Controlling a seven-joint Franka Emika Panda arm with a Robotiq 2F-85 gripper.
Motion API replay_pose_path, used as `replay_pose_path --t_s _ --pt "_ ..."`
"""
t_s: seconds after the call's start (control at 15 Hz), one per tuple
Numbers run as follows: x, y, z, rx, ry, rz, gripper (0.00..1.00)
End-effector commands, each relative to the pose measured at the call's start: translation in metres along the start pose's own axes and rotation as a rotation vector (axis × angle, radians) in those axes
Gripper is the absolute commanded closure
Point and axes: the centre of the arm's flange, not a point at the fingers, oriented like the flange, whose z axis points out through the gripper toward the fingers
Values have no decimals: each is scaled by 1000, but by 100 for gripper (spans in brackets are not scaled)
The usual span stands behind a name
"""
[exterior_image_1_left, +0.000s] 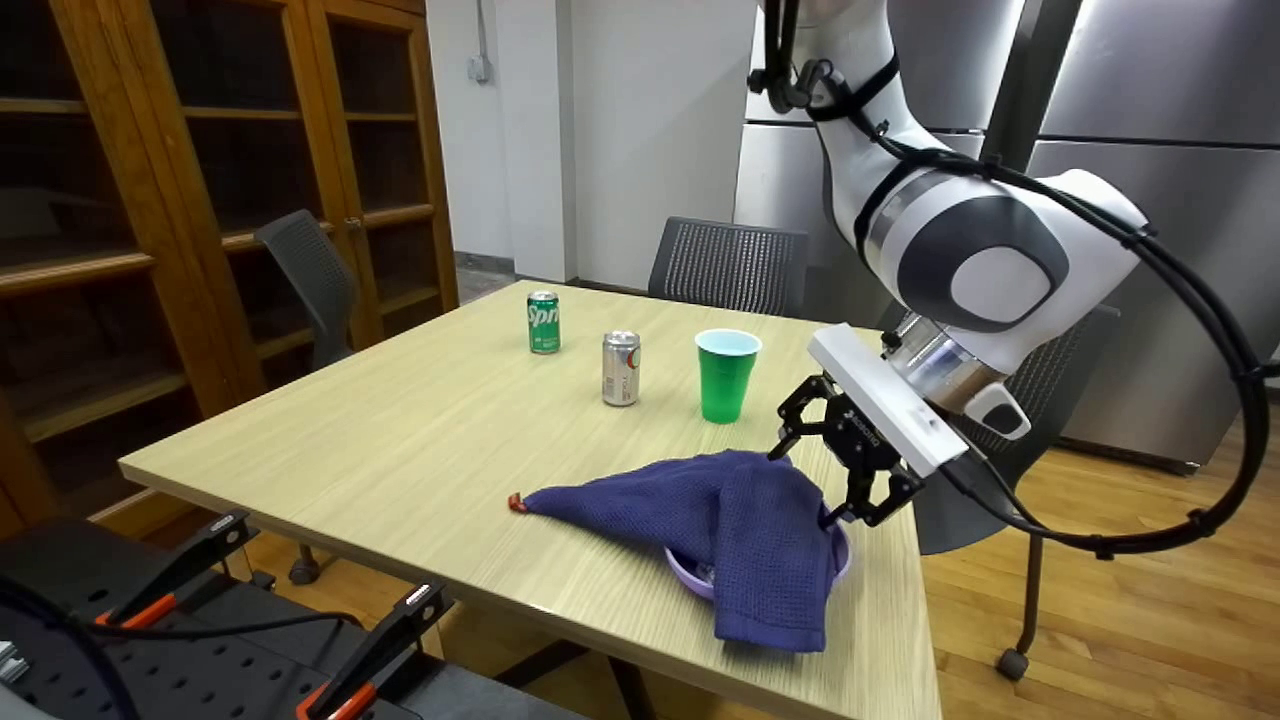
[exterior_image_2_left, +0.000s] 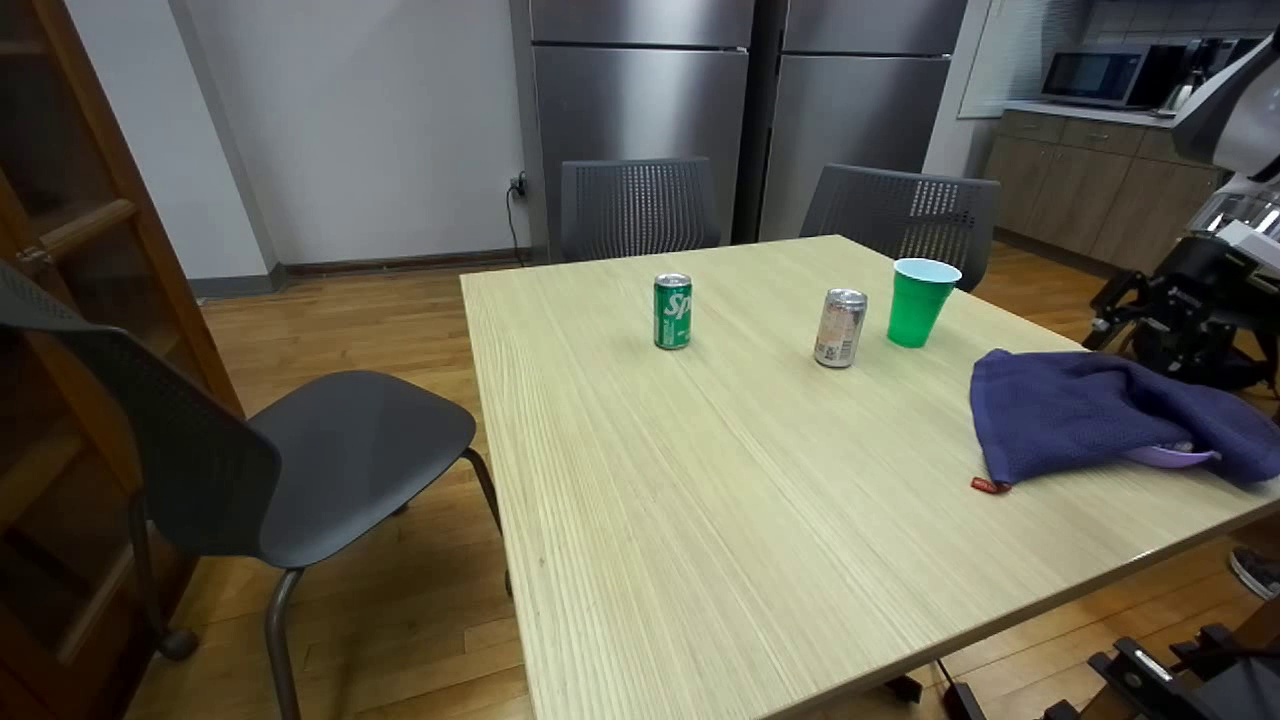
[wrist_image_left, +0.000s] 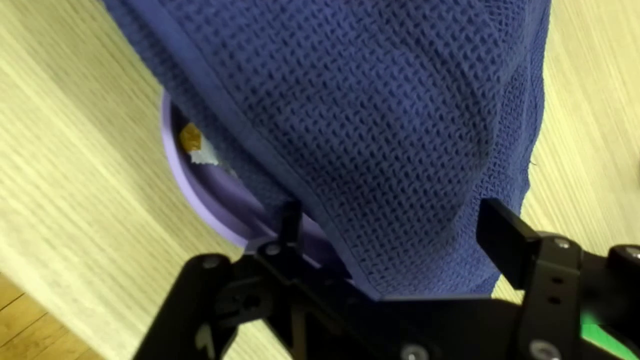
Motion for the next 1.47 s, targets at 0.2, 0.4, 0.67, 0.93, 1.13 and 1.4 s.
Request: replay_pose_path --t_s 0.2,0.4,0.67,0.93,1.13,1.4 --pt "-1 3 -8 31 23 -16 67" --pt "-2 1 -8 30 24 -18 88" --pt "-3 -2 -12 26 28 -21 100" --pt "-5 -8 -23 8 38 -27 99" --pt "-6 -15 -38 -7 56 -32 99" --pt "-5 -26 -58 -26 87 -39 99"
